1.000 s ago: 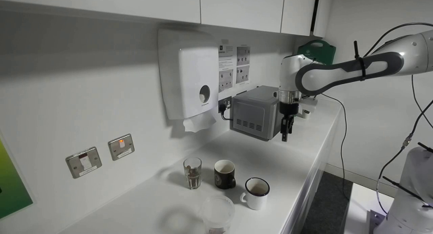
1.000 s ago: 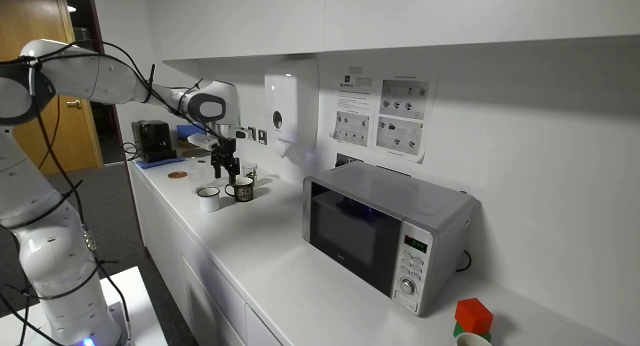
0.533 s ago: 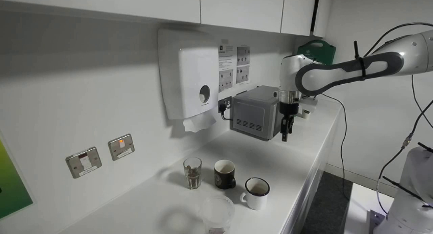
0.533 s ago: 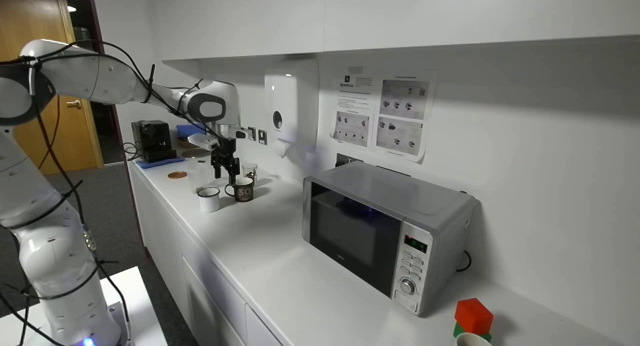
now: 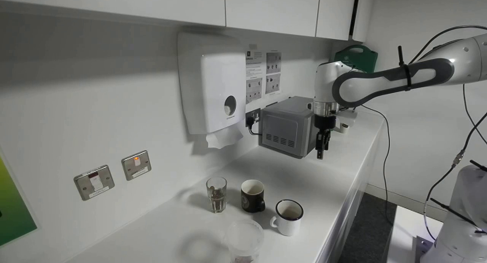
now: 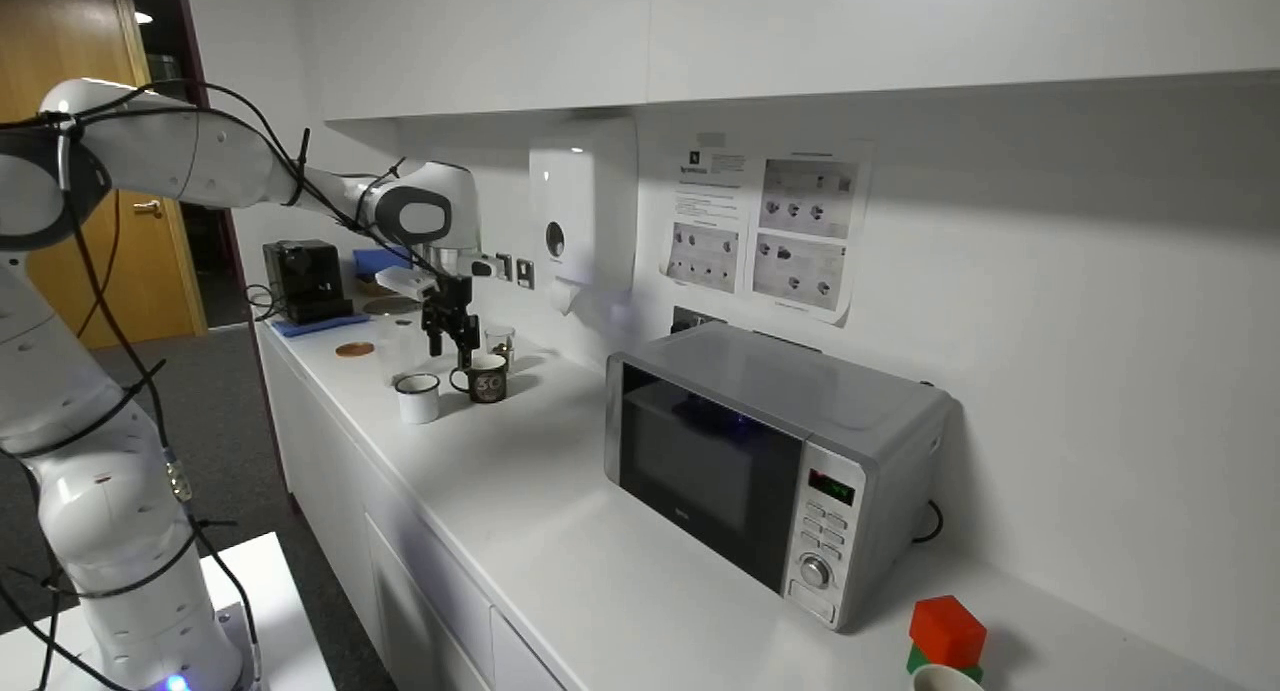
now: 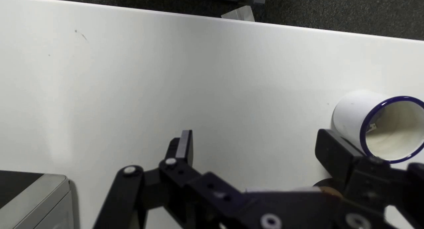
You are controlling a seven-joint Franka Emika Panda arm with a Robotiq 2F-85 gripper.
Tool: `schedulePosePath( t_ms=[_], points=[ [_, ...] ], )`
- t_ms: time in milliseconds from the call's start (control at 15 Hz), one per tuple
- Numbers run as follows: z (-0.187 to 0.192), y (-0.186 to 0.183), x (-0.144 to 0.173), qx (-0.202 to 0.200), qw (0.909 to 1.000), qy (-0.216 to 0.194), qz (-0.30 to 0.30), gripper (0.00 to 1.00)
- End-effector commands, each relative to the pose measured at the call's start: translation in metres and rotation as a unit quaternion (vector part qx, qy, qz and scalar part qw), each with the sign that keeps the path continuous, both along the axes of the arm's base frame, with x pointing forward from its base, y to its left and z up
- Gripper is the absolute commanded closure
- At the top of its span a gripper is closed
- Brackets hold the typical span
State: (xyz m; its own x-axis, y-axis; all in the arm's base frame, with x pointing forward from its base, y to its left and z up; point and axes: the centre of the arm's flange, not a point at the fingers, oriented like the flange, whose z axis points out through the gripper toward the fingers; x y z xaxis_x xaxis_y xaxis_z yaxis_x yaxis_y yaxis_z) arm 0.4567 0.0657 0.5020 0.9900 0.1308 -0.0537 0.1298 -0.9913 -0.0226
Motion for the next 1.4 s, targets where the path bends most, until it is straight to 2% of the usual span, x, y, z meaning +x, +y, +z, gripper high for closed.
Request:
schedulePosePath(
  t_ms=[0,200,533,733,867,1067,1333],
  points=[
    [0.0,0.0,0.0,0.0,1.0,0.0,0.0,0.0],
    [0.002,0.032,-0.004,0.005,0.9999,-0.002,-0.011,0.0],
    [0.011,0.133,-0.004,0.035,0.9991,-0.017,-0.019,0.0],
    [0.012,0.177,-0.002,0.034,0.9986,-0.035,-0.021,0.0],
    [0.003,0.192,0.007,0.024,0.9984,-0.047,-0.019,0.0],
    [-0.022,0.194,0.029,0.003,0.9982,-0.058,-0.015,0.0],
    [-0.055,0.198,0.047,0.007,0.9987,-0.035,-0.035,0.0]
  ],
)
